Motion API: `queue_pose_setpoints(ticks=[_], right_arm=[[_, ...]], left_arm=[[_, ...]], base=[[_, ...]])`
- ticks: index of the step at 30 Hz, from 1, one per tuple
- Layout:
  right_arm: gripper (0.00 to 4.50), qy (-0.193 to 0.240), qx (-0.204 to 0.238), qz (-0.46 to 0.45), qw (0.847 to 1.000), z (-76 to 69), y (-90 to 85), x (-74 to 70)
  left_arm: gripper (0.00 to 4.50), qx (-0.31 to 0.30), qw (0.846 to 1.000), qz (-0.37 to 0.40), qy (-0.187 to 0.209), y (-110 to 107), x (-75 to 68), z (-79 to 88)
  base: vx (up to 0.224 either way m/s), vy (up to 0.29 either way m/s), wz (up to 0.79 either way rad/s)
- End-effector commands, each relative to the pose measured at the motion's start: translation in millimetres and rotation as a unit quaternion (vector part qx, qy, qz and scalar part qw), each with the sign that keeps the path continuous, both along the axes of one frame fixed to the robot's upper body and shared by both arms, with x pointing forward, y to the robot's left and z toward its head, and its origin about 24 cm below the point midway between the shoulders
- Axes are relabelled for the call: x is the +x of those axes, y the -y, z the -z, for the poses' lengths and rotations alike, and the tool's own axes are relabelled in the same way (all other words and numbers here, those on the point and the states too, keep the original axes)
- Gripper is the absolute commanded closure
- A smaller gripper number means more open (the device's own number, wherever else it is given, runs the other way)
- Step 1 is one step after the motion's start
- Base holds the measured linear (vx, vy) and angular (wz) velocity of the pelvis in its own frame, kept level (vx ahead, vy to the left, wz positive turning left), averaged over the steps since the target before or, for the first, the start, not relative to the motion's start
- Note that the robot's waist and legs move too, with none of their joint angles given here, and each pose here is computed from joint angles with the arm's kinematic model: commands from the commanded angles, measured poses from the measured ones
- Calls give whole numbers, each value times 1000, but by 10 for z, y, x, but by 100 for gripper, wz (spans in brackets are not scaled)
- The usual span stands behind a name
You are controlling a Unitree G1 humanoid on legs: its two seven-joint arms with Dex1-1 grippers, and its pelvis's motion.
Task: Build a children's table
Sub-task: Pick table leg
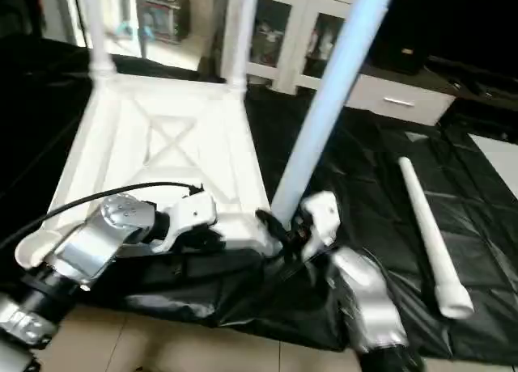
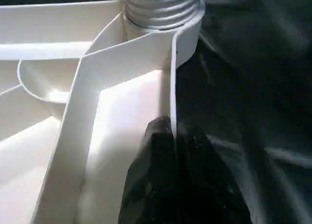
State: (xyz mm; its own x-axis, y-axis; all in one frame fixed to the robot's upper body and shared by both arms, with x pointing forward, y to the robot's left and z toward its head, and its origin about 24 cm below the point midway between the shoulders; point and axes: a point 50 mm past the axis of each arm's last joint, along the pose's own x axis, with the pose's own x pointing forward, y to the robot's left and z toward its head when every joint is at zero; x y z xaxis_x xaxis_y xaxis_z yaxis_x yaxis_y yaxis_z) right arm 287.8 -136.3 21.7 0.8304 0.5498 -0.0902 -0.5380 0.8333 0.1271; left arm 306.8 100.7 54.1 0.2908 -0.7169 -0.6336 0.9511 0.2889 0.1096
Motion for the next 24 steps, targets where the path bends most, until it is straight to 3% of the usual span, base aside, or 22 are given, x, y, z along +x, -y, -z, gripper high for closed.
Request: queue_pose_setpoints(ticks=[1,5,9,12,15,24], right_arm=[[259,-127,-71,121,982,469,317,-79],[259,-164,-78,238,954,468,220,214],[259,-179,-75,332,923,385,98,413],[259,-176,-56,343,921,320,-33,494],[259,-166,-64,332,926,283,-94,534],[259,-166,-65,343,922,293,-53,560]], left_arm=[[450,-40,996,-81,25,12,148,-107],[450,-88,972,-215,33,304,366,-184],[450,-142,950,-265,79,616,534,-429],[450,-165,943,-274,86,739,559,-537],[450,-165,942,-279,85,768,563,-549],[450,-152,939,-298,80,752,589,-471]], base=[[0,0,0],[0,0,0],[0,0,0],[40,-14,1],[67,-23,-1],[7,-2,0]])
